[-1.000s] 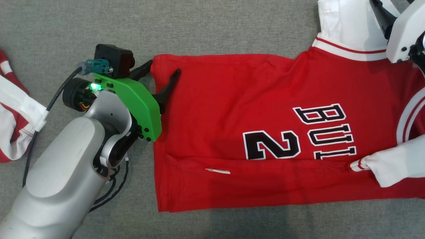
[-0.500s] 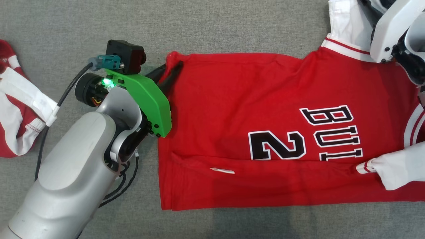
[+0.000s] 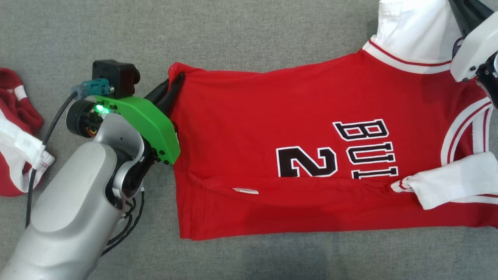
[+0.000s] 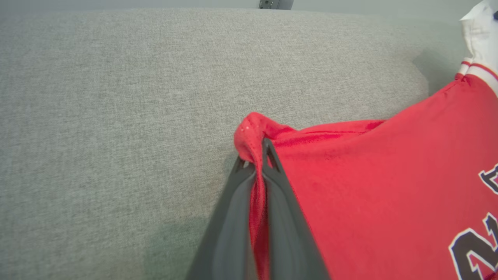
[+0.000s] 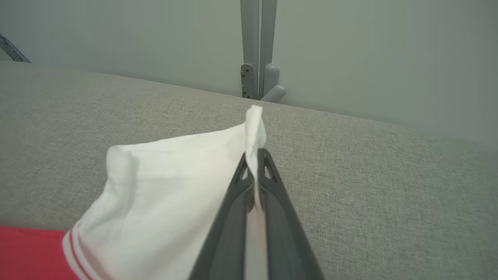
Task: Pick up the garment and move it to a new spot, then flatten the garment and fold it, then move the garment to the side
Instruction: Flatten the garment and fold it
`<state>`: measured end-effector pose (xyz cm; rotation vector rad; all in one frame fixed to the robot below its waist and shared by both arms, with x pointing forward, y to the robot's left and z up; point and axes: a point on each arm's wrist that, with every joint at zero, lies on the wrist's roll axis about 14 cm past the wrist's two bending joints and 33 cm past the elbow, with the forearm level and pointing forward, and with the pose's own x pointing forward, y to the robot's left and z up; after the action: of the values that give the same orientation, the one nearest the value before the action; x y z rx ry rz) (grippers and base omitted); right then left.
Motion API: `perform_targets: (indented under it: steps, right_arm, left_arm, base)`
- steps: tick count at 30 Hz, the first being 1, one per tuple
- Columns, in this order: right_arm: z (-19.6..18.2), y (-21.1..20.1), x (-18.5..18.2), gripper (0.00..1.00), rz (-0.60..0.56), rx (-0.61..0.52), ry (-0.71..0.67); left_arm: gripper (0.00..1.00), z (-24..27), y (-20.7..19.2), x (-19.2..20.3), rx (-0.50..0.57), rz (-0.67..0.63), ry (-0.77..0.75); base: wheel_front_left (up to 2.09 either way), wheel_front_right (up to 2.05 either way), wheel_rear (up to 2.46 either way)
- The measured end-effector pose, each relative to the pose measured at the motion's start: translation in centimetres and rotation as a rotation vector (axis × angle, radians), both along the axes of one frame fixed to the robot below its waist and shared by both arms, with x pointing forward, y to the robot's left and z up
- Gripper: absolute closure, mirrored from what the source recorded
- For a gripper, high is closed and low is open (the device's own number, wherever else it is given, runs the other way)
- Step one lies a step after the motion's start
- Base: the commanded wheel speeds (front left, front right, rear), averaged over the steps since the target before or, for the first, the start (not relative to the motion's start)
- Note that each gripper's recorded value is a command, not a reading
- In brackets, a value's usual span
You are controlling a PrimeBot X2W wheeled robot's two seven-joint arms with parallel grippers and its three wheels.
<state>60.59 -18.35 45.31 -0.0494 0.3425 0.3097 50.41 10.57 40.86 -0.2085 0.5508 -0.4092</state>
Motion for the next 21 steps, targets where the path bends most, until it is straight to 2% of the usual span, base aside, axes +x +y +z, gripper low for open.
perform_targets:
  steps: [9,16,21]
  right_arm:
    - [2.6,-1.7,-6.8,1.0,-0.01,0.094,-0.077]
    - [2.6,-3.8,-13.5,1.0,-0.085,0.15,-0.06]
    - [1.3,-3.1,-17.4,1.0,-0.131,0.217,-0.01]
  left_arm:
    - [1.0,2.2,-0.6,-3.9,-0.095,0.051,-0.048]
    - [1.0,3.4,0.0,-7.6,-0.171,0.12,-0.036]
    - [1.0,2.6,-1.4,-10.6,-0.208,0.109,0.029]
  base:
    - [0.0,0.0,0.0]
    - [0.0,0.0,0.0]
    - [0.0,0.0,0.0]
